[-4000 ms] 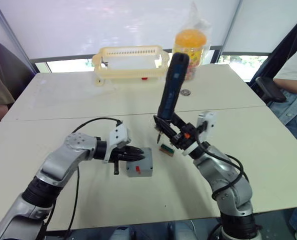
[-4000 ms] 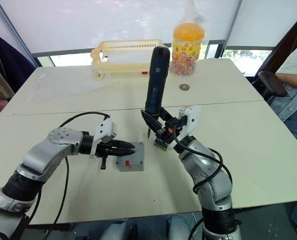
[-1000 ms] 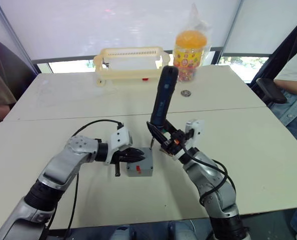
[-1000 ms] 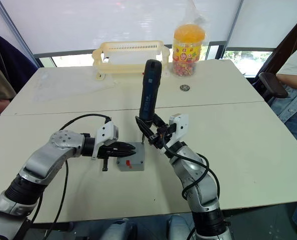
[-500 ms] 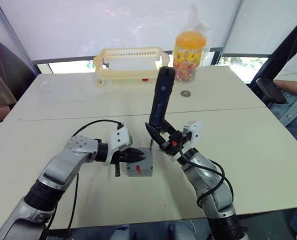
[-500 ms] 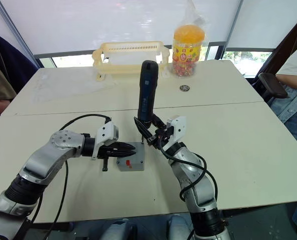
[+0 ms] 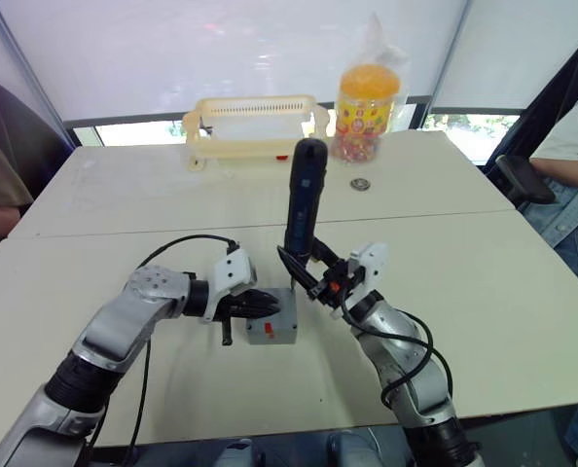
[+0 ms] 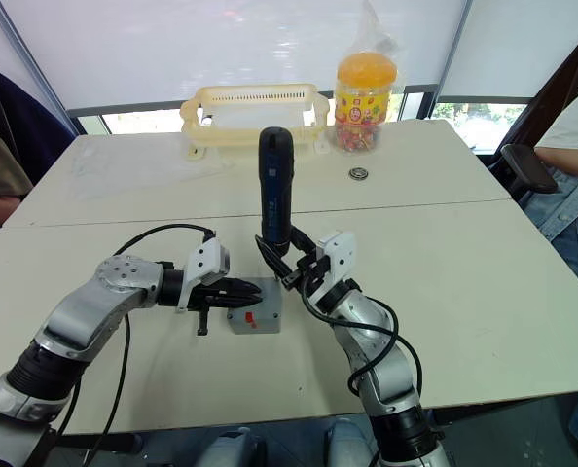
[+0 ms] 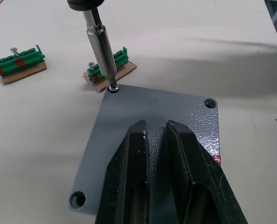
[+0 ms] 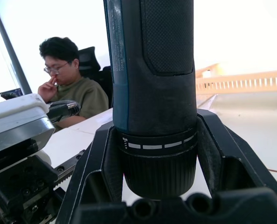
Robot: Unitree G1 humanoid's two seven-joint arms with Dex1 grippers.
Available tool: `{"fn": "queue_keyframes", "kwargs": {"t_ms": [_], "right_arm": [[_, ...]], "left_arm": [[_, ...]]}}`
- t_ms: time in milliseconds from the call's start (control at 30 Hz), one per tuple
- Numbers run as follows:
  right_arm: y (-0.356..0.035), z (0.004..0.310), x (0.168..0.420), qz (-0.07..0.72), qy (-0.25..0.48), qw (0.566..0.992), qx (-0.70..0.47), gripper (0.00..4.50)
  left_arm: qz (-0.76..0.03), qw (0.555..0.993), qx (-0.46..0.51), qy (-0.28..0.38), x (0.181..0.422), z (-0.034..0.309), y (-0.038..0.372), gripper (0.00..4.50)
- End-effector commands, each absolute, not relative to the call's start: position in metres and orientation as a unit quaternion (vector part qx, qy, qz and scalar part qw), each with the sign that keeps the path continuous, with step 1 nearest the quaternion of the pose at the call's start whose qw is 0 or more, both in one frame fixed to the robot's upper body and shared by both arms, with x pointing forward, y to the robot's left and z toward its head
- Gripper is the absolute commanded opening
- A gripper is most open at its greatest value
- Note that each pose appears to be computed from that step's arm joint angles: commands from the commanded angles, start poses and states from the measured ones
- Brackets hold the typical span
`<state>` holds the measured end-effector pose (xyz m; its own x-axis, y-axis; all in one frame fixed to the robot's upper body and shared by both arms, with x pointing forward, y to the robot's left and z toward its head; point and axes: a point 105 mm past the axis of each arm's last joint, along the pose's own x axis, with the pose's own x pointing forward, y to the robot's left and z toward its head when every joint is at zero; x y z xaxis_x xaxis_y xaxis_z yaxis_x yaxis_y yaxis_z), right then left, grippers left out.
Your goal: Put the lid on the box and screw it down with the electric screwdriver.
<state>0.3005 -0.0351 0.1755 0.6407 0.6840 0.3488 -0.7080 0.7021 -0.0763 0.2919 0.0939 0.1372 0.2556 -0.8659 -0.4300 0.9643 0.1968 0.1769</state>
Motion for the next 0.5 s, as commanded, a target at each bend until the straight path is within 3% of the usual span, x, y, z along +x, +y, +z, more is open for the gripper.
{"fn": "queue_keyframes", "kwargs": {"t_ms": [33, 500], "right_arm": [[-0.0324, 0.1657, 0.2985, 0.394, -0.167, 0.903, 0.022, 1.75], [-0.0324, 0.1599, 0.3067, 0.385, -0.175, 0.906, 0.006, 1.75]], "left_arm": [[-0.594, 0.763, 0.211, 0.143, 0.2892, 0.1261, 0.0987, 0.64], [-0.594, 0.761, 0.213, 0.149, 0.2879, 0.1217, 0.0991, 0.64]]}}
